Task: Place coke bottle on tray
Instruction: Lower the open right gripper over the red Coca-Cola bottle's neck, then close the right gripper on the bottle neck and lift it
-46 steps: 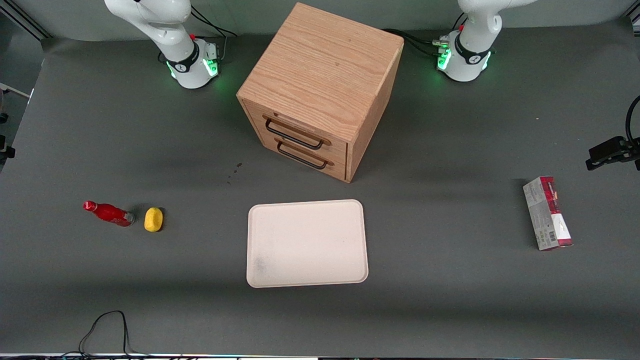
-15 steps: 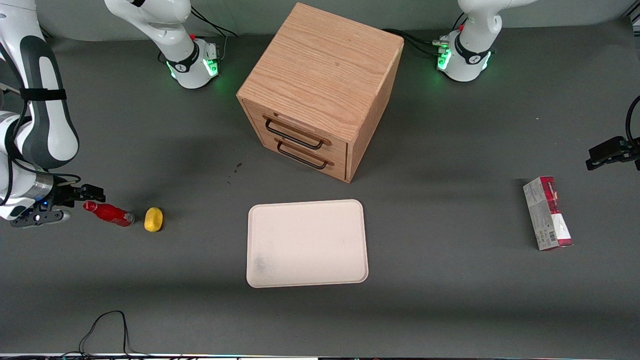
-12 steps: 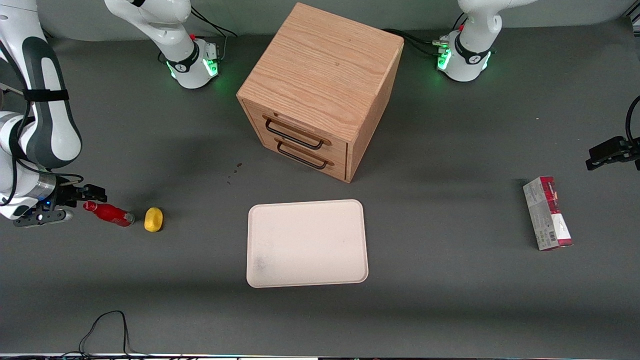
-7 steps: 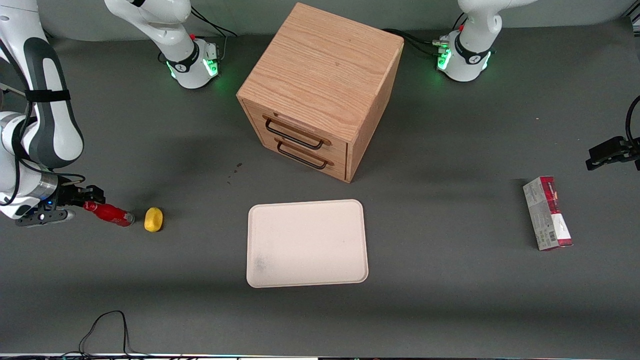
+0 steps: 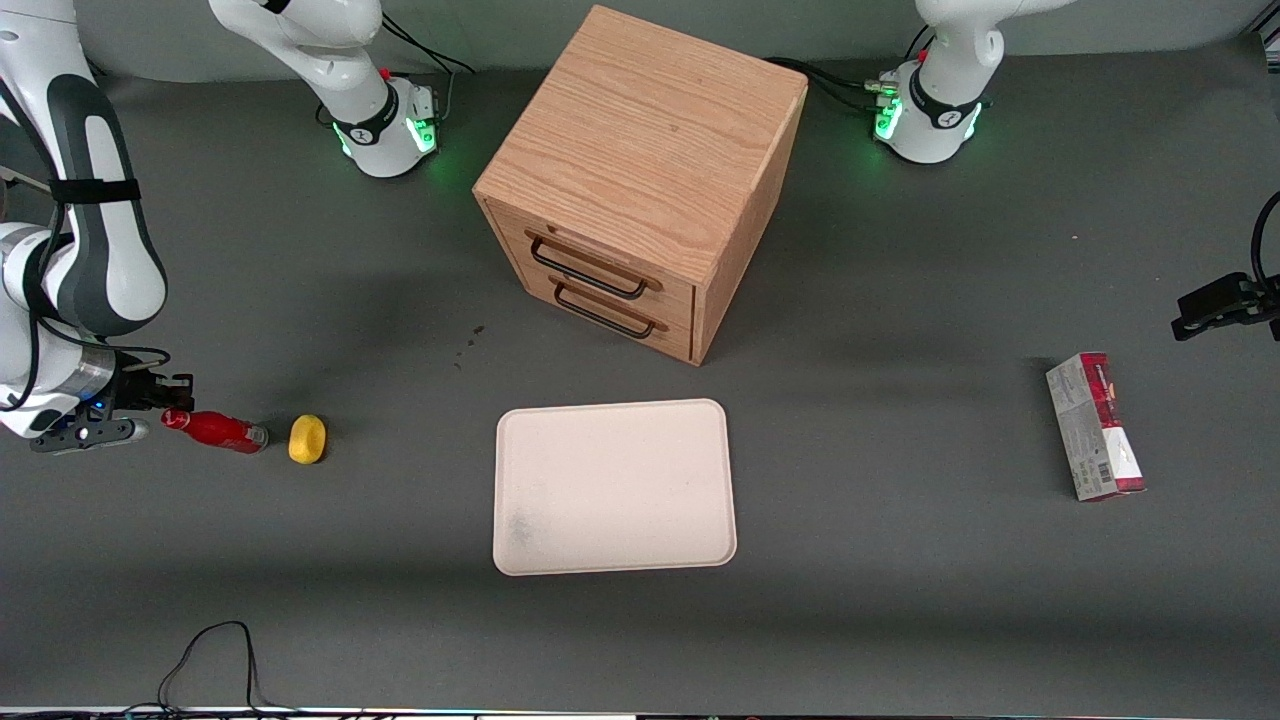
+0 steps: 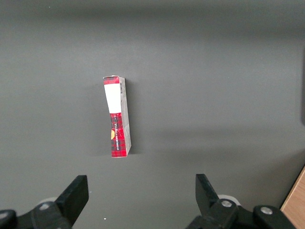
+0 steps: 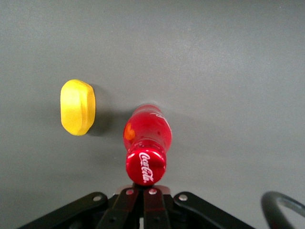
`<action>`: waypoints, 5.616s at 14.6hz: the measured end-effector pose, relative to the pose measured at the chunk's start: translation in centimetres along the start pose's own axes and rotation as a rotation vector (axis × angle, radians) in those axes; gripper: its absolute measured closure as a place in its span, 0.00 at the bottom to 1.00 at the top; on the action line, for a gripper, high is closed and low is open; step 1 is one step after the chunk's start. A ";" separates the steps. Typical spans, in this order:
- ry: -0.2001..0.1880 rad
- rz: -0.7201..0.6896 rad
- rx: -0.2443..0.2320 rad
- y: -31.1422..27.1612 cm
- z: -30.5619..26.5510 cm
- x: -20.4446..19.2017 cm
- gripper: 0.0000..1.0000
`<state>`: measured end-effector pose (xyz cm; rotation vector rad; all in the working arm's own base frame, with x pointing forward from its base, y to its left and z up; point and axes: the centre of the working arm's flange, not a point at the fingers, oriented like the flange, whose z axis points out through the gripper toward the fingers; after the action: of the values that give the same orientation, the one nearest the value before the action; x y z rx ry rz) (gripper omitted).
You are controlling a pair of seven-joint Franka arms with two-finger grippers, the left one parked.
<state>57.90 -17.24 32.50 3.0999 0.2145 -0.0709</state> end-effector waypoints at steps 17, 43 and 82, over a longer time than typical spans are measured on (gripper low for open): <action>-0.001 -0.006 0.001 -0.1 -2.8 0.7 0.00; -0.047 -0.041 0.002 -1.1 0.2 4.4 0.00; -0.104 -0.008 0.041 -1.6 -28.7 -0.7 0.69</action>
<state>58.26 -14.67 61.16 3.1250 0.2254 -0.2390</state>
